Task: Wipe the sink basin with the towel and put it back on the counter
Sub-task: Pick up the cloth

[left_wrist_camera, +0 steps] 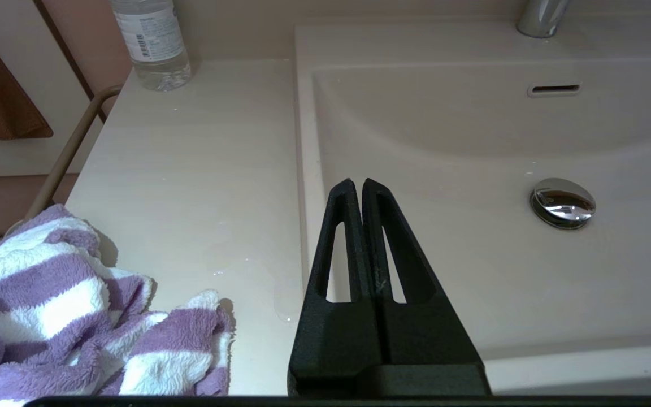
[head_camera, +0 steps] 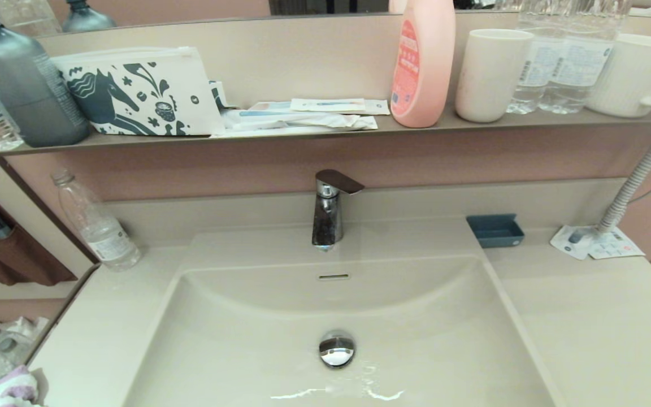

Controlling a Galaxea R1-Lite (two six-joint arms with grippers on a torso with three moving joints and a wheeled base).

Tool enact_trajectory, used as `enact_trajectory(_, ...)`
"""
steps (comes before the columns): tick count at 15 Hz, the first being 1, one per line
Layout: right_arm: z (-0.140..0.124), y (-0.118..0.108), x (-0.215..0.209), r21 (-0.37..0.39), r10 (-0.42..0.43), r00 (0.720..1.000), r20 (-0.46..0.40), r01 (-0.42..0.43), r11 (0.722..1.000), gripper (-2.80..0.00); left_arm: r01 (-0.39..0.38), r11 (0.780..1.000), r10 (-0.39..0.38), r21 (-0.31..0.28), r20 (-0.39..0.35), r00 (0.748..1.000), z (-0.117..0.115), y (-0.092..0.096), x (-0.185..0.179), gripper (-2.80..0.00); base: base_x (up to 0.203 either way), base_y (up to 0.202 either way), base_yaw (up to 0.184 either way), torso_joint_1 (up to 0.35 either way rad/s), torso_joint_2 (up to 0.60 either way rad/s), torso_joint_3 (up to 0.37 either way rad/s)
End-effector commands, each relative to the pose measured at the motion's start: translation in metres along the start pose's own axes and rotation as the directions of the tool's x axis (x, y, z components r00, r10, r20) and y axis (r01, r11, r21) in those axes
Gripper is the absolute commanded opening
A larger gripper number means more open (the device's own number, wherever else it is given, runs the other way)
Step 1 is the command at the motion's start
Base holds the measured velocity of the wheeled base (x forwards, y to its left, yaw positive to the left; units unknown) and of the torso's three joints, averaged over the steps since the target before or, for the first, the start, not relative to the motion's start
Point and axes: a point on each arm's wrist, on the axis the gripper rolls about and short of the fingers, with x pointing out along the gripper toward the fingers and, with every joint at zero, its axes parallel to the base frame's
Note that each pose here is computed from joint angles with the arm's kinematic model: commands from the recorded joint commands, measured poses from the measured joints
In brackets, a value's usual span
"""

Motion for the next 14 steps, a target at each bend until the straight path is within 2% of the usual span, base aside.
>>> enact_trajectory(1, 0.005, -0.034, -0.041, 0.049, -0.103, 0.988, 0.112, 0.098, 0.994, -2.8, 0.0, 1.0, 0.0, -0.001, 0.0, 1.0, 0.0, 0.0, 0.0, -2.8, 0.0, 0.0, 0.0, 0.0, 0.0, 0.0)
enact_trajectory(3, -0.01, -0.043, -0.07, 0.047, -0.089, 0.988, 0.128, 0.083, 0.995, -2.8, 0.002, 1.0, -0.002, -0.001, 0.0, 1.0, 0.0, 0.0, 0.0, -2.8, 0.0, 0.0, 0.0, 0.0, 0.0, 0.0)
enact_trajectory(6, -0.042, -0.05, -0.105, 0.02, -0.029, 0.997, 0.068, 0.028, 0.999, -2.8, 0.001, 1.0, -0.001, -0.001, 0.001, 1.0, 0.0, 0.0, 0.0, -2.8, 0.0, 0.0, 0.0, 0.0, 0.0, 0.0)
enact_trajectory(8, -0.067, -0.053, -0.127, 0.013, 0.037, 0.998, 0.056, -0.038, 0.999, -2.8, 0.001, 1.0, -0.001, -0.001, 0.001, 1.0, 0.0, 0.0, 0.0, -2.8, 0.0, 0.0, 0.0, 0.0, 0.0, 0.0)
enact_trajectory(12, -0.123, -0.054, -0.146, 0.015, 0.163, 0.986, 0.019, -0.164, 0.986, -2.8, 0.0, 1.0, 0.0, -0.001, 0.001, 1.0, 0.0, 0.0, 0.0, -2.8, 0.0, 0.0, 0.0, 0.0, 0.0, 0.0)
enact_trajectory(14, -0.14, -0.053, -0.148, 0.016, 0.204, 0.979, 0.006, -0.204, 0.979, -2.8, 0.0, 1.0, 0.0, -0.001, 0.001, 1.0, 0.0, 0.0, 0.0, -2.8, 0.0, 0.0, 0.0, 0.0, 0.0, 0.0)
